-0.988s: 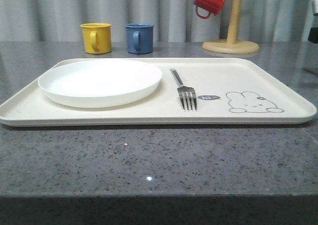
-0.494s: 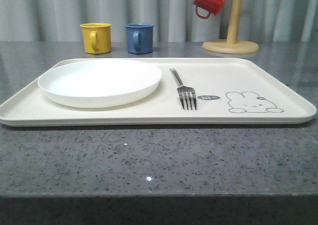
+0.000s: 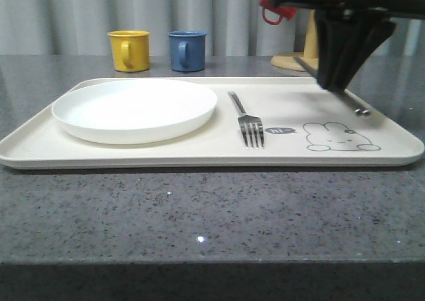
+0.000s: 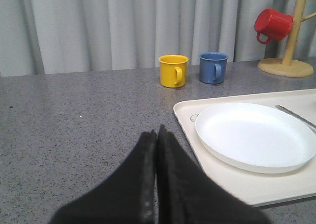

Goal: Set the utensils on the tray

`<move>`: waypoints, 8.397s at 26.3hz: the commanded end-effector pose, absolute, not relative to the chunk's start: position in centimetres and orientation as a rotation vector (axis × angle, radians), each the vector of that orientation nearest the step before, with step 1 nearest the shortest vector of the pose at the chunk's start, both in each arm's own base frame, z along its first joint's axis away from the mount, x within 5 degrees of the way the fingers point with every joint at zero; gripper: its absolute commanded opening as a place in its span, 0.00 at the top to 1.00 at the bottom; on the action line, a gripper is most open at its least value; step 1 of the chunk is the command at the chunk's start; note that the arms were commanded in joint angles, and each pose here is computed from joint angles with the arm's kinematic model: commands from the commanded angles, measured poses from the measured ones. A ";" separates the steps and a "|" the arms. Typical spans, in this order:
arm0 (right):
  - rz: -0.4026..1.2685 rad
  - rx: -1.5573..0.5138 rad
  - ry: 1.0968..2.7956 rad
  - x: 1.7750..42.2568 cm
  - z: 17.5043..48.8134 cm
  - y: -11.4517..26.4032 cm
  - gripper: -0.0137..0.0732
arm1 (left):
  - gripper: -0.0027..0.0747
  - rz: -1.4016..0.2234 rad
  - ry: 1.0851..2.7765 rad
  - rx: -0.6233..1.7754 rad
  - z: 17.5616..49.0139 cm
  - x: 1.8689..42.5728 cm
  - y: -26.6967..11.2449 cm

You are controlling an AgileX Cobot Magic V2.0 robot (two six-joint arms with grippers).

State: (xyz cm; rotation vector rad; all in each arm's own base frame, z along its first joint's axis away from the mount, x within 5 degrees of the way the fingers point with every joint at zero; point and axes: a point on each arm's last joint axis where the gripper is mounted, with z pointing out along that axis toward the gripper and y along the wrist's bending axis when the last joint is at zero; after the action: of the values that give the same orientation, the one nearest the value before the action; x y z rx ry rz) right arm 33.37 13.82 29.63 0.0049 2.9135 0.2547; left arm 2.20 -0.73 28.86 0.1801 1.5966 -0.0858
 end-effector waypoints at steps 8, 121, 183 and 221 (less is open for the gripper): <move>0.354 0.075 2.811 34.9 29.4 15.4 0.78 | 0.99 -0.102 1.505 0.148 30.3 2.0 -0.7; 0.236 -0.043 2.767 34.0 37.5 9.9 0.44 | 0.99 -0.102 1.505 0.148 30.3 2.0 -0.7; 0.167 -0.179 1.584 5.0 30.3 0.9 0.93 | 0.99 -0.095 1.510 0.151 30.1 2.1 -0.7; 0.167 -0.179 1.584 5.0 30.3 0.9 0.93 | 0.99 0.004 1.449 0.166 21.4 5.3 -0.6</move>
State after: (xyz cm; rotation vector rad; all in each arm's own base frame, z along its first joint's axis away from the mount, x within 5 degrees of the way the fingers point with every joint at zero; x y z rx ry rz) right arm 5.02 0.92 28.93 -0.1698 1.6736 0.1769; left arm 5.58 -0.66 20.47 0.1961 1.5531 0.0128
